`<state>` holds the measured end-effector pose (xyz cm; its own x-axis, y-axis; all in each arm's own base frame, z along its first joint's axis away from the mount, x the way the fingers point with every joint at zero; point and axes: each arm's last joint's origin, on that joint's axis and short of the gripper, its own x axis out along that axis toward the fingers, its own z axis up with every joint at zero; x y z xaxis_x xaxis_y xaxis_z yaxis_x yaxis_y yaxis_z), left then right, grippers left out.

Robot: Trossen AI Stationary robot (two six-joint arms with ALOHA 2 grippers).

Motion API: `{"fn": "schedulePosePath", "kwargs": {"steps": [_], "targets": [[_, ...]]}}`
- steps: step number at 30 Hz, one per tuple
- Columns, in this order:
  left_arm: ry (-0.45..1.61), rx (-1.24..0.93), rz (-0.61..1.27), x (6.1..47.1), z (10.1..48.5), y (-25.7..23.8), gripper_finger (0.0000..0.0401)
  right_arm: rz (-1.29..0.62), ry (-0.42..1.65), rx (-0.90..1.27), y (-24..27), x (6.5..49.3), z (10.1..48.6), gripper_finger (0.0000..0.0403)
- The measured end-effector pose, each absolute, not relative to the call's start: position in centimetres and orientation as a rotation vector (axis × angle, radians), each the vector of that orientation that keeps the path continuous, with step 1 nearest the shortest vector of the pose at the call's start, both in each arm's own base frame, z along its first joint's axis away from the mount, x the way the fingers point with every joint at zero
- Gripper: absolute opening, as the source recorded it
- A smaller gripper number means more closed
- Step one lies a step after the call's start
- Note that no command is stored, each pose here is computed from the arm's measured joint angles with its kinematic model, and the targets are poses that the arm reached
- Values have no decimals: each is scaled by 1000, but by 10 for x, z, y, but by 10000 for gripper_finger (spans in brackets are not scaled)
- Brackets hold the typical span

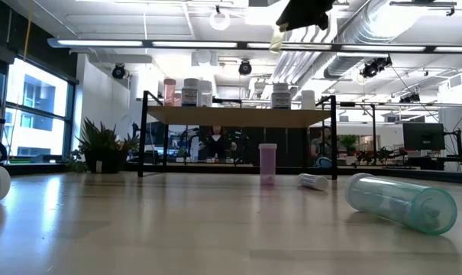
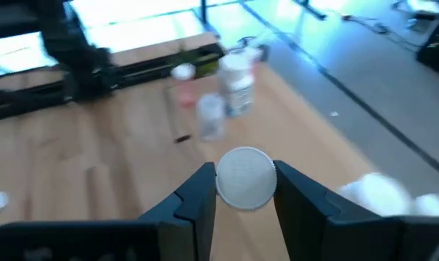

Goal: Pick and place medicine bottles onto shelf by color
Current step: Put the yellow pill bottle on the shelf

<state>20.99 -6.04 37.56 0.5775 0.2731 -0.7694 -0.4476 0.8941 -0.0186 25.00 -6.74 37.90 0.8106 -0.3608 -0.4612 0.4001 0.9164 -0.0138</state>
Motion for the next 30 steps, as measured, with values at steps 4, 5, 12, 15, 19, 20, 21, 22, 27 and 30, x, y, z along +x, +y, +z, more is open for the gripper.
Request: {"fn": "schedulePosePath", "kwargs": {"steps": [4,5,12,15,19,20,21,22,27,30], "targets": [[855,-226,439,211,376,-57,202,-455,481,86,-83,242,390,110],[855,-227,442,211,376,-57,202,-464,486,94,-86,240,390,110],[857,-225,474,213,376,-47,202,-501,624,164,-103,238,372,110],[862,-207,481,214,376,-43,202,-489,644,208,-108,245,365,110],[864,-201,498,215,376,-36,202,-484,691,249,-114,257,351,110],[868,-197,499,216,376,-35,202,-483,704,259,-115,261,347,110],[870,-197,501,216,376,-33,202,-483,716,263,-117,264,344,110],[870,-201,506,216,376,-32,202,-482,731,269,-118,267,340,110],[872,-205,520,217,376,-27,202,-457,780,295,-123,280,324,110],[877,-189,514,217,376,-27,202,-457,799,300,-125,284,318,110]]}}
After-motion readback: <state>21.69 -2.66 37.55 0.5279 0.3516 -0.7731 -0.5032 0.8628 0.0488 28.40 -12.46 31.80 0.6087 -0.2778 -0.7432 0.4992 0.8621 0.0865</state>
